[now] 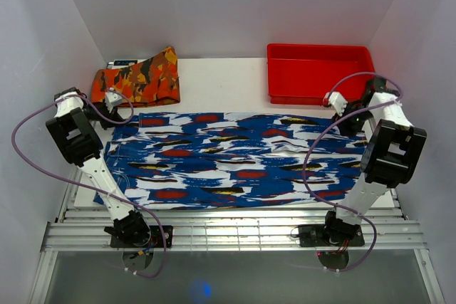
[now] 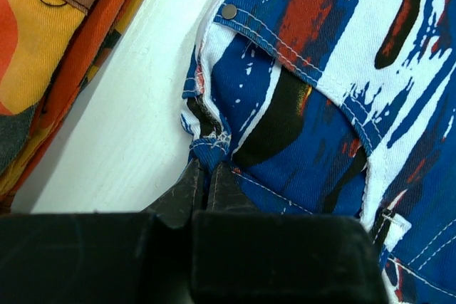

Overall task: Fold and stack the trousers
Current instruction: Fold the trousers

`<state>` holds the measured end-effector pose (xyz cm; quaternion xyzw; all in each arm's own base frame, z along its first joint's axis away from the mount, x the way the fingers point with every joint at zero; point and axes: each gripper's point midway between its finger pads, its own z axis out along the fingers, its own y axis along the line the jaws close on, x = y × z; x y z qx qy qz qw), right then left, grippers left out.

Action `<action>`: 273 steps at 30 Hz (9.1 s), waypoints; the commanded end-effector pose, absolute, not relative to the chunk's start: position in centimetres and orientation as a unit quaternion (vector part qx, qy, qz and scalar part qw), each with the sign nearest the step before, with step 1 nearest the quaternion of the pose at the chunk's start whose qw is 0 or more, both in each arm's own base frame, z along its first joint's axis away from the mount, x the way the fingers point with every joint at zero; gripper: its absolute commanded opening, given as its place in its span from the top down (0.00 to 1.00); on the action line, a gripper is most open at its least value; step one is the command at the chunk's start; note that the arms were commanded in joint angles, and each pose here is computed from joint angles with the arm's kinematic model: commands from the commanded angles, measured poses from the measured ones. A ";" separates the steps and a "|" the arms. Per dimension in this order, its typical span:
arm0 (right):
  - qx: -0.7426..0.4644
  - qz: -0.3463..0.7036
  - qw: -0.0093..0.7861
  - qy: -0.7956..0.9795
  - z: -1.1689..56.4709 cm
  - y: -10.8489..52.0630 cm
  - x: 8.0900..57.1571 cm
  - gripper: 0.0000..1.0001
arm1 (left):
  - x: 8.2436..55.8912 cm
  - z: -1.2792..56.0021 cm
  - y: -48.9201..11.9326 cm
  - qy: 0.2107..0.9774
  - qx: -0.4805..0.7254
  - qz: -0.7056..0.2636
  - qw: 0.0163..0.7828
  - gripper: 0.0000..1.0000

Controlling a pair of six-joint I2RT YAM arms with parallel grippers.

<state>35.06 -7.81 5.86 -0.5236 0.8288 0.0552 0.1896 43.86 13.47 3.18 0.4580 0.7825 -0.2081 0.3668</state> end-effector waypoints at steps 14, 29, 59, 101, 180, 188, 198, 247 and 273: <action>-0.549 0.036 0.228 0.803 6.3 -10.9 44.5 0.25 | 42.8 4.7 13.7 0.760 0.515 -0.163 0.362 1.00; -0.561 0.066 0.196 0.802 -0.6 -10.7 43.8 0.28 | 42.9 5.0 13.6 0.762 0.508 -0.167 0.364 1.00; -0.500 -0.070 0.388 0.771 17.4 -14.7 42.2 0.92 | 41.2 18.6 18.2 0.725 0.421 -0.069 0.541 1.00; -0.587 -0.202 0.346 0.703 9.9 -16.9 18.9 0.92 | 20.5 5.1 17.1 0.798 0.433 -0.109 0.405 1.00; -0.559 0.059 0.229 0.795 8.7 -4.1 21.2 0.26 | 27.6 14.3 -4.3 0.779 0.493 -0.226 0.315 0.42; -0.578 0.030 0.199 0.791 5.1 -5.5 20.9 0.27 | 23.7 8.2 -14.0 0.774 0.540 -0.247 0.219 0.48; -0.585 0.022 0.186 0.789 3.5 -6.0 20.4 0.32 | 22.9 5.1 -18.3 0.761 0.580 -0.202 0.209 0.45; -0.603 -0.083 0.237 0.758 6.5 -8.2 24.3 0.92 | 16.6 7.4 -17.2 0.729 0.631 -0.217 0.152 1.00; -0.397 0.084 0.268 0.874 13.3 -11.1 25.0 0.17 | 17.9 9.7 -19.1 0.748 0.589 -0.247 0.179 0.41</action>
